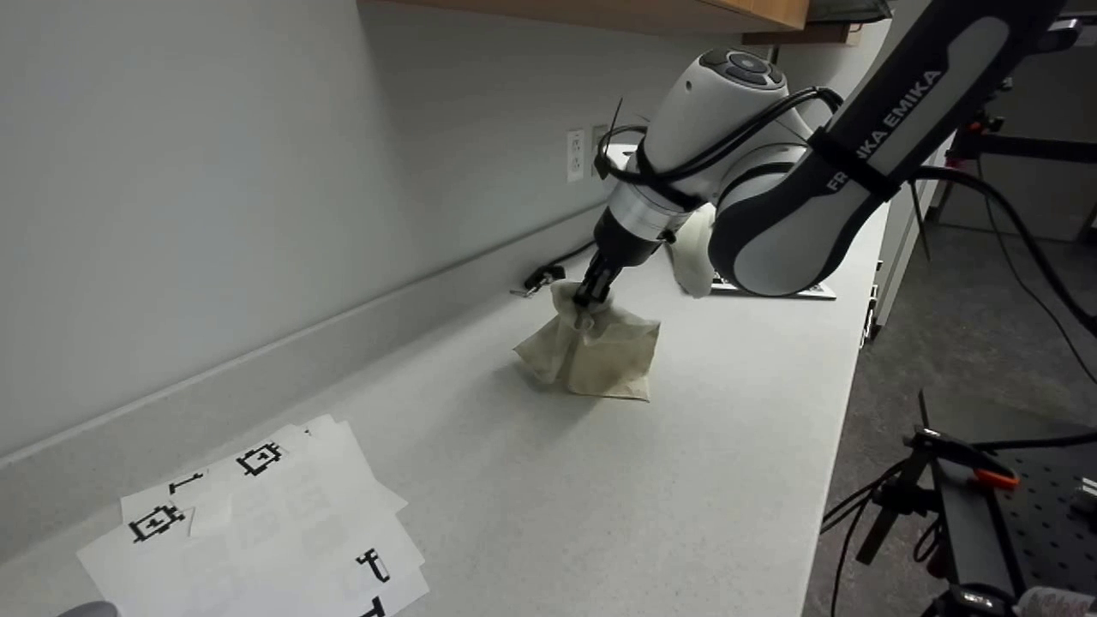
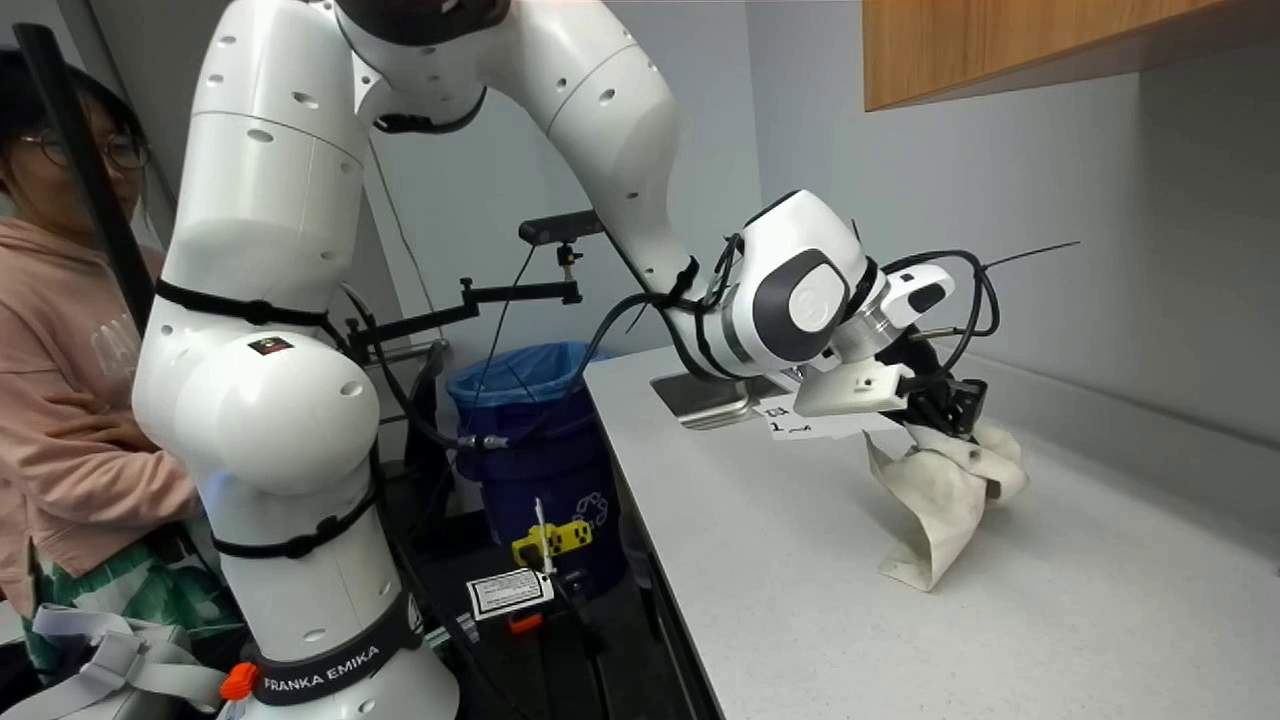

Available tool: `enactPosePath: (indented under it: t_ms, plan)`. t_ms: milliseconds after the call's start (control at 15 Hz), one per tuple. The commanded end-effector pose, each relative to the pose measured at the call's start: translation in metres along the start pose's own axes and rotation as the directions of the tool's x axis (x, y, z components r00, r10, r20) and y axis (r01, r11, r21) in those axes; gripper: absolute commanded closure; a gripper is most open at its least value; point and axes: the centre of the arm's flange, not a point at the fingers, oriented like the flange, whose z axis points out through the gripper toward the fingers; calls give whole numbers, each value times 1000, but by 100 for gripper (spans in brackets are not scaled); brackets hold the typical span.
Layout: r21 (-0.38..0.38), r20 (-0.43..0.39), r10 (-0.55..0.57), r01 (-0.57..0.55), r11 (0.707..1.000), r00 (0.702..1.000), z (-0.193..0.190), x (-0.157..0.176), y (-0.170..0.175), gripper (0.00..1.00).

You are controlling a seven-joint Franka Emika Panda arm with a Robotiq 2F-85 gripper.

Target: Use the cloth to wipe the countertop

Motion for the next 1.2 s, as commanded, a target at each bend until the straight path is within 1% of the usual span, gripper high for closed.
enactPosePath:
  t_ms: [0, 267, 467, 733, 867, 1133]
  plan:
    - [43, 6, 78, -79, 996, 997, 7, -9, -5, 99]
    - [91, 25, 162, -163, 982, 987, 19, -25, 1, 99]
    - [113, 37, 242, -245, 963, 970, 29, -35, 14, 99]
    - [126, 67, 315, -321, 939, 947, 41, -46, 32, 99]
    - [138, 81, 343, -351, 926, 936, 48, -50, 34, 99]
    - [160, 144, 372, -392, 906, 917, 70, -68, 34, 99]
